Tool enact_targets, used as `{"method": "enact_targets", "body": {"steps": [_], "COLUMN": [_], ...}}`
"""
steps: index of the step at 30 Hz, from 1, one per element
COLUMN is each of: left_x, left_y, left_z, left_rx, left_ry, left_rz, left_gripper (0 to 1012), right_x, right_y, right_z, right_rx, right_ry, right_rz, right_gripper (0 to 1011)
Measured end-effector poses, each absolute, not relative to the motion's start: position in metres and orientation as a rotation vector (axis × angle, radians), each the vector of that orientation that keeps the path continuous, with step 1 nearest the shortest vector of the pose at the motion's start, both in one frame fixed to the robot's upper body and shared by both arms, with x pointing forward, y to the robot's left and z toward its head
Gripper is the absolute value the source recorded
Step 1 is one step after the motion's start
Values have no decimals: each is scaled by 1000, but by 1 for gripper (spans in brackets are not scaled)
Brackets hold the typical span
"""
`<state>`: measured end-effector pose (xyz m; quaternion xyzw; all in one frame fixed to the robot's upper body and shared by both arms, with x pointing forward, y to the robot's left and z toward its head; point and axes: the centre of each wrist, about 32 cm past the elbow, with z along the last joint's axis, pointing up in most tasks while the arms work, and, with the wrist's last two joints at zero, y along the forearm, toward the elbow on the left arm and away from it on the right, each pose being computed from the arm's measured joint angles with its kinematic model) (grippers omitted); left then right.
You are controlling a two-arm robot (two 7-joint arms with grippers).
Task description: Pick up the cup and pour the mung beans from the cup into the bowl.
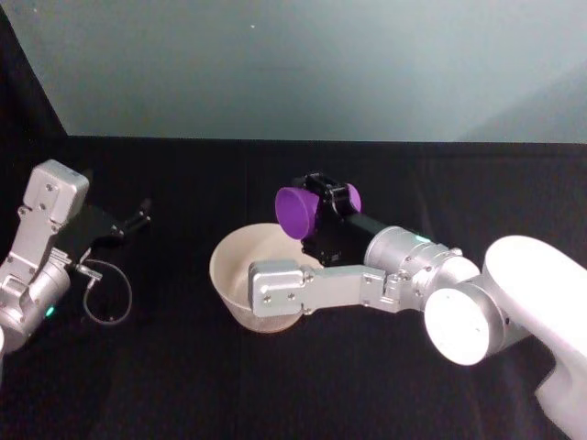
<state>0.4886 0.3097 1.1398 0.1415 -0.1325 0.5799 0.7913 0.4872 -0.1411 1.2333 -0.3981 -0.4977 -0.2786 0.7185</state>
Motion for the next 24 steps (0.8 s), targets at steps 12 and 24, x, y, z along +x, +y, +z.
{"method": "enact_targets", "body": {"steps": [12, 24], "left_x": [489, 489], "left_y": [310, 310], "left_z": [1140, 1140], "left_rx": [304, 304], "left_ry": [-285, -285], "left_rz": [1248, 1248], "left_gripper": [1000, 1000], "right_x": [483, 482], "right_y": [-130, -126], "right_z": [1229, 1230], "right_rx": [-960, -988], "right_ry": [-1242, -1292], "right_rz": [-562, -527], "right_gripper": [730, 730]}}
